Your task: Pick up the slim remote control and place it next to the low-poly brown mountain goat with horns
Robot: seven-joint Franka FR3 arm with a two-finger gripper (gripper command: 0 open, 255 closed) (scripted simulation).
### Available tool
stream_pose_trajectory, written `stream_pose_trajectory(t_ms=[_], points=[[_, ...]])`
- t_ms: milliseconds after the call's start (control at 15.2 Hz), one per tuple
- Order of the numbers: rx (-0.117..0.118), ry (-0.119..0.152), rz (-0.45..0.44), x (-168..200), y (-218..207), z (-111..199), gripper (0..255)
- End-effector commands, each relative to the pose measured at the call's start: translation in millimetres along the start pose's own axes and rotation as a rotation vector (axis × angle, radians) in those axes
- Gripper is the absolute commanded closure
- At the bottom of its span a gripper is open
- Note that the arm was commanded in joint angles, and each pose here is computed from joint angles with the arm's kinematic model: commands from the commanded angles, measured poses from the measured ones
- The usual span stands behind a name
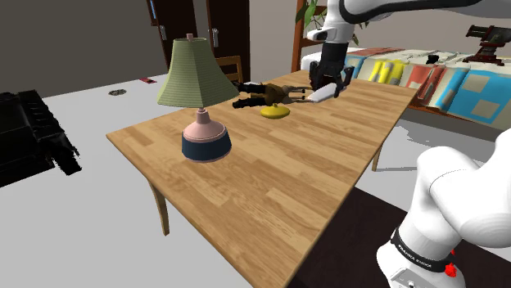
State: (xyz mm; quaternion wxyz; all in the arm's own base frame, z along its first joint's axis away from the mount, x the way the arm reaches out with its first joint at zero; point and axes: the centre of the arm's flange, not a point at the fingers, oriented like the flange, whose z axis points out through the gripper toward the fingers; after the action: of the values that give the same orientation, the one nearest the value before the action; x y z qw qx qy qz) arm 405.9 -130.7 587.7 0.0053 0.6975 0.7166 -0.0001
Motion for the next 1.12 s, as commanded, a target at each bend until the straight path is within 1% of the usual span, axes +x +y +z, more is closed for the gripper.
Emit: stream_pose_trajectory(t_ms=[0,1056], points=[[-0.001,0.0,0.0,0.8,0.2,10.3,255],[-0.001,0.0,0.0,1.5,-0.4,94.8,255]])
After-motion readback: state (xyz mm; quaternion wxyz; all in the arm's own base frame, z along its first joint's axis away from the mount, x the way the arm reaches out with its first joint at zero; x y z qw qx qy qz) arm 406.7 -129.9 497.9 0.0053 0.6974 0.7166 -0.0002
